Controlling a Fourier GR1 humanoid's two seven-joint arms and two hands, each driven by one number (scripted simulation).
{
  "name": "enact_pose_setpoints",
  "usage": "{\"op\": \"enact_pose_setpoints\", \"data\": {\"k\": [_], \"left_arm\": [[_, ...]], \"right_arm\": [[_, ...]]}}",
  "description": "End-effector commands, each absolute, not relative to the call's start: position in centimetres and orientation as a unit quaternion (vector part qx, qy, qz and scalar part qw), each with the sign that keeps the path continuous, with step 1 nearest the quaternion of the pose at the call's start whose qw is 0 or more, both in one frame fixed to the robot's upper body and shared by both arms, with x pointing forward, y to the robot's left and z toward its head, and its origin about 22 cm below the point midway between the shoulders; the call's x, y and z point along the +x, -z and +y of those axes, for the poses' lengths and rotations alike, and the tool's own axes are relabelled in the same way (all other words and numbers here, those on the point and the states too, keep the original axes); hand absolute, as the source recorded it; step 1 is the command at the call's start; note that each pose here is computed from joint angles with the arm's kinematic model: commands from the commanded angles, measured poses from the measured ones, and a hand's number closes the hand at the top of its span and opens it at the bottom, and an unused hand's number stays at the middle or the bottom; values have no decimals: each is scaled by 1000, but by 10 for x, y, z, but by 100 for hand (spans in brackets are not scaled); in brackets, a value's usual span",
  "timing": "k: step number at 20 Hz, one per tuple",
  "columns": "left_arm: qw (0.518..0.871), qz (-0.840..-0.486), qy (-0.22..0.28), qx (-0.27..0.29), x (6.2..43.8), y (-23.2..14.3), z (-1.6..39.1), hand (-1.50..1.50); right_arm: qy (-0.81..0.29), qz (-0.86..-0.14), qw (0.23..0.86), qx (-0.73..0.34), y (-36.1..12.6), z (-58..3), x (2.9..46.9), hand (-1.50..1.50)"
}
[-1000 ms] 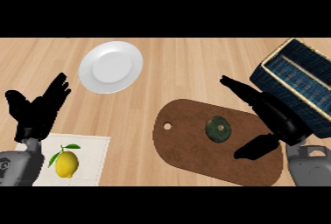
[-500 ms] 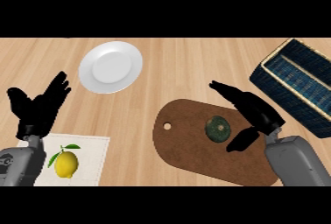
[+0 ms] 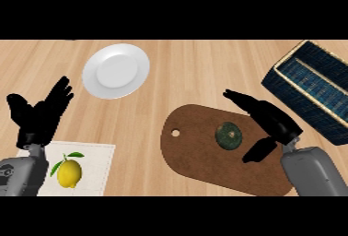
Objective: Pick the squash from the cutting board and place it in the basket
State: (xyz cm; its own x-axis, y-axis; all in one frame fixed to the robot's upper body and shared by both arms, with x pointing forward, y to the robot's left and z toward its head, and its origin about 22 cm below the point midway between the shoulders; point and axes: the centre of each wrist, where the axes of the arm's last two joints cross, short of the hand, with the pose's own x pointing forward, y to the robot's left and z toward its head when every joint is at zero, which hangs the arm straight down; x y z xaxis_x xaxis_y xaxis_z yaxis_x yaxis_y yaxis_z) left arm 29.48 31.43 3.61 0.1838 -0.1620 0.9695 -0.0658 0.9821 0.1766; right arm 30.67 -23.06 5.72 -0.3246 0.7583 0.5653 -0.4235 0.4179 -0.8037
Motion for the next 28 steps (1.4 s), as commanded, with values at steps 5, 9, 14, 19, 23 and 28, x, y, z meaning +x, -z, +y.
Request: {"op": "enact_pose_setpoints", "data": {"k": [5,9,14,19,23,28], "left_arm": [[766,-636,42,86,283,-46,323,0],[764,-639,32,82,295,-53,292,0],[767,-635,33,91,290,-53,314,0],[766,-635,37,87,284,-35,327,0],[763,-640,36,84,294,-40,318,0],[767,-635,25,83,300,-49,317,0]], "right_arm": [[-528,-639,552,-96,-53,-231,296,-150],[-546,-625,549,-98,-36,-234,291,-150],[-543,-618,551,-140,-27,-212,291,-150],[-553,-606,552,-148,-25,-223,285,-150],[-614,-586,504,-161,-5,-203,291,150],[-598,-599,508,-161,3,-191,301,150]]}}
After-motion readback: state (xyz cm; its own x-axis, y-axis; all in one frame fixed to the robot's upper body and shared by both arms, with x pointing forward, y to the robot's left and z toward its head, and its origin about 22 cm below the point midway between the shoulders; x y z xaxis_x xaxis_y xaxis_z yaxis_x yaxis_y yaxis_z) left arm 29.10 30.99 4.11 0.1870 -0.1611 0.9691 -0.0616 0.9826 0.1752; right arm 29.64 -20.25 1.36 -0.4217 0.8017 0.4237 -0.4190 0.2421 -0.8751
